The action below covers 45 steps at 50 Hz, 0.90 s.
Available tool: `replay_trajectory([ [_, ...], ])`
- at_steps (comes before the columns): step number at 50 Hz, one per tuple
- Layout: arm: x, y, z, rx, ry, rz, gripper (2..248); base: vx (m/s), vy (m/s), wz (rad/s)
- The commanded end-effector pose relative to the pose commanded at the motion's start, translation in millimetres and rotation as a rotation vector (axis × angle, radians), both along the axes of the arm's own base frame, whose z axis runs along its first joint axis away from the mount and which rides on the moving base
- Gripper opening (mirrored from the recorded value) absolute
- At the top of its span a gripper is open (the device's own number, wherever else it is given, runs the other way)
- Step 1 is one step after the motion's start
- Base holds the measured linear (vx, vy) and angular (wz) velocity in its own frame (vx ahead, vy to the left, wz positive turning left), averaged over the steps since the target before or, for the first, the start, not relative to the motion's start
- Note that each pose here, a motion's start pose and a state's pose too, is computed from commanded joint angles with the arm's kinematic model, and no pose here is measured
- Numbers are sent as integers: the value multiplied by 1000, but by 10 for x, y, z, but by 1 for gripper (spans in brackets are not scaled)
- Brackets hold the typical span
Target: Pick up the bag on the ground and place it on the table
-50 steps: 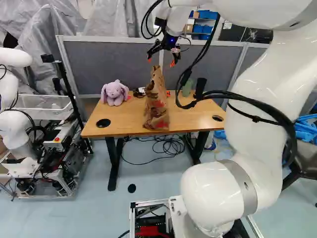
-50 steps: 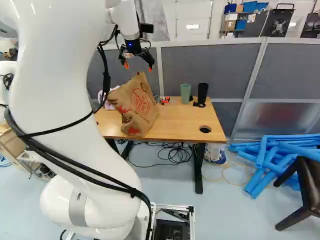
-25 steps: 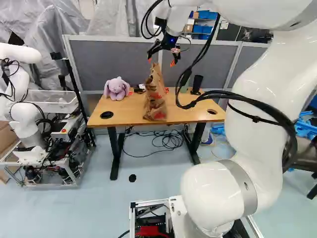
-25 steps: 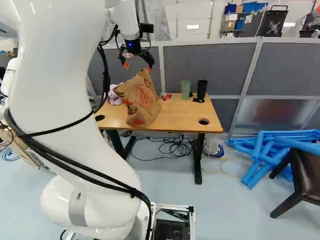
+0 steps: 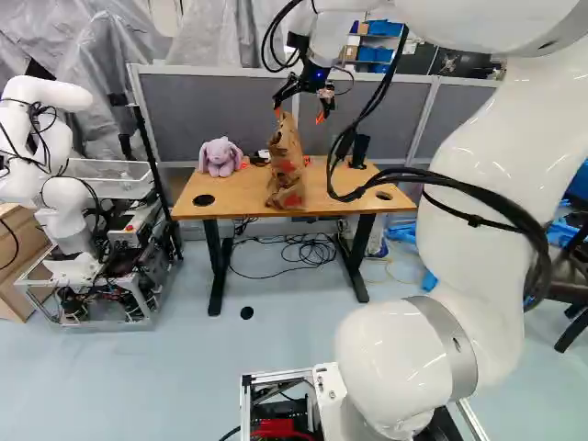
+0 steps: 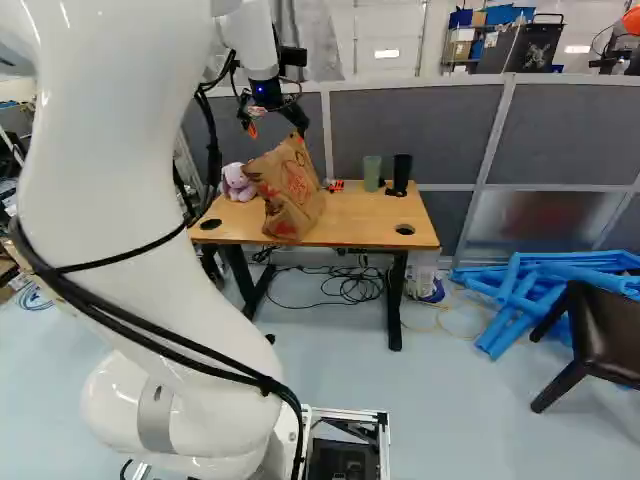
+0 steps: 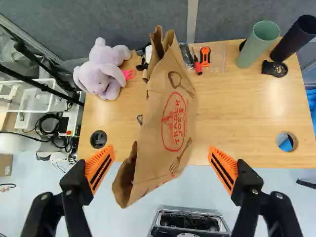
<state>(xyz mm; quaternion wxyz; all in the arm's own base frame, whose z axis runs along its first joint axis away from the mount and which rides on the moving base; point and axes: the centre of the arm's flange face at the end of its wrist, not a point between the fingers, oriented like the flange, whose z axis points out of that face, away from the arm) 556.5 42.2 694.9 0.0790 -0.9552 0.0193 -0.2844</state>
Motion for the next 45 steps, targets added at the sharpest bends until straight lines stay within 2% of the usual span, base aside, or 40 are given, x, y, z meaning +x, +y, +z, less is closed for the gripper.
replay_trajectory([
  [29,-9,0,0,0,0,0,247,-171,0,7],
  [45,-17,-4,-21,-1,-4,-1,247,-9,1,0],
])
